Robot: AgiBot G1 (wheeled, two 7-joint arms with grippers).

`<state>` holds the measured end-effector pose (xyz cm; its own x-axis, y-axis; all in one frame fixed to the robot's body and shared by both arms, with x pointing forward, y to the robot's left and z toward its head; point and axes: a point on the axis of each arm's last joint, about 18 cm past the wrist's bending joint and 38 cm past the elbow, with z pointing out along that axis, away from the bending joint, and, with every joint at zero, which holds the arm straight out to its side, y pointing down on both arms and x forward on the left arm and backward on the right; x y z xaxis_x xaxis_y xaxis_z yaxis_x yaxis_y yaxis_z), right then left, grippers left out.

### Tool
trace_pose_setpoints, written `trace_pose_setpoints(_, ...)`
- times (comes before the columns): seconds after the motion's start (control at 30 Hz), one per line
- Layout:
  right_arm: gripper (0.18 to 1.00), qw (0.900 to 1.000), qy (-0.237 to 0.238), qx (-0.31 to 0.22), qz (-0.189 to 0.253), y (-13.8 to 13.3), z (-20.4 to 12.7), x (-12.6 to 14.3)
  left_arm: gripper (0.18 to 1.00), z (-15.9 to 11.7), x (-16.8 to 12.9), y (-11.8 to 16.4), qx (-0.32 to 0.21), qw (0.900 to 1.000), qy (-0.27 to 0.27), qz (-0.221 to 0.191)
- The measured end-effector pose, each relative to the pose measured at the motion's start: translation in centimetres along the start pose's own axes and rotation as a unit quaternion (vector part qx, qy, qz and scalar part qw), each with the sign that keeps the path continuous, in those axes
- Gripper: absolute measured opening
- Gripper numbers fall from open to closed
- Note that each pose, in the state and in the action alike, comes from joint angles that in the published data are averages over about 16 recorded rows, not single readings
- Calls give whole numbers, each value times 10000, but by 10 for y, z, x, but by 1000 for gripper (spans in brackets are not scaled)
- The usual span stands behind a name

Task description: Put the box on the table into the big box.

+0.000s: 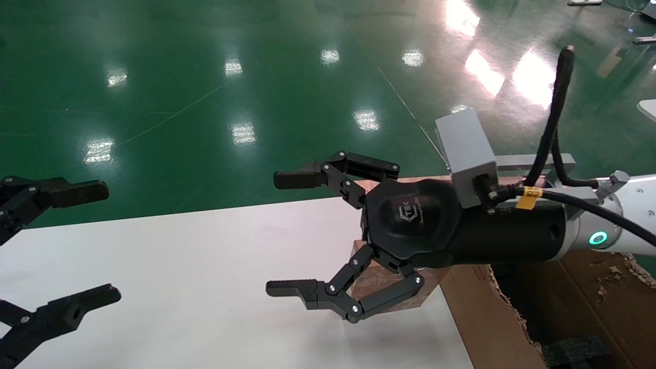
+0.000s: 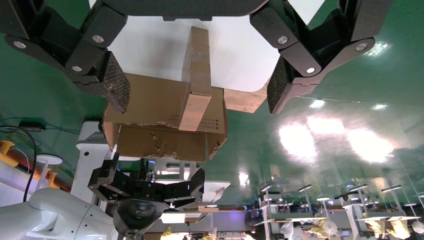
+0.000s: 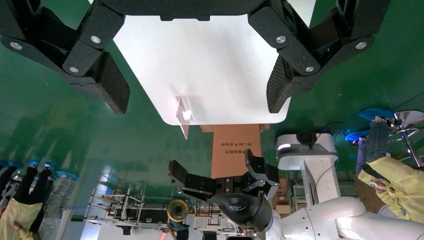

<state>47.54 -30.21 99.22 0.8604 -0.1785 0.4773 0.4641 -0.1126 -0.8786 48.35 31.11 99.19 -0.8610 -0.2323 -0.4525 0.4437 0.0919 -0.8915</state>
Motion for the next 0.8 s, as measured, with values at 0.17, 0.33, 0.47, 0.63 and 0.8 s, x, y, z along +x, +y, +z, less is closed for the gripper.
trace_pose_setpoints(0.17,1001,10000,0,0,0,0,0,0,1001,0,0,0,0,10000,0,0)
trace_pose_setpoints(0.33,1001,10000,0,0,0,0,0,0,1001,0,0,0,0,10000,0,0)
trace_pose_setpoints(0.47,1001,10000,1,-6,1,0,0,0,1001,0,0,0,0,10000,0,0)
trace_pose_setpoints(0.63,1001,9999,11,-99,-17,2,-2,1,1001,0,0,0,0,10000,0,0)
trace_pose_setpoints(0.8,1001,9994,3,-323,-91,5,-7,3,1000,0,0,0,0,10000,0,0)
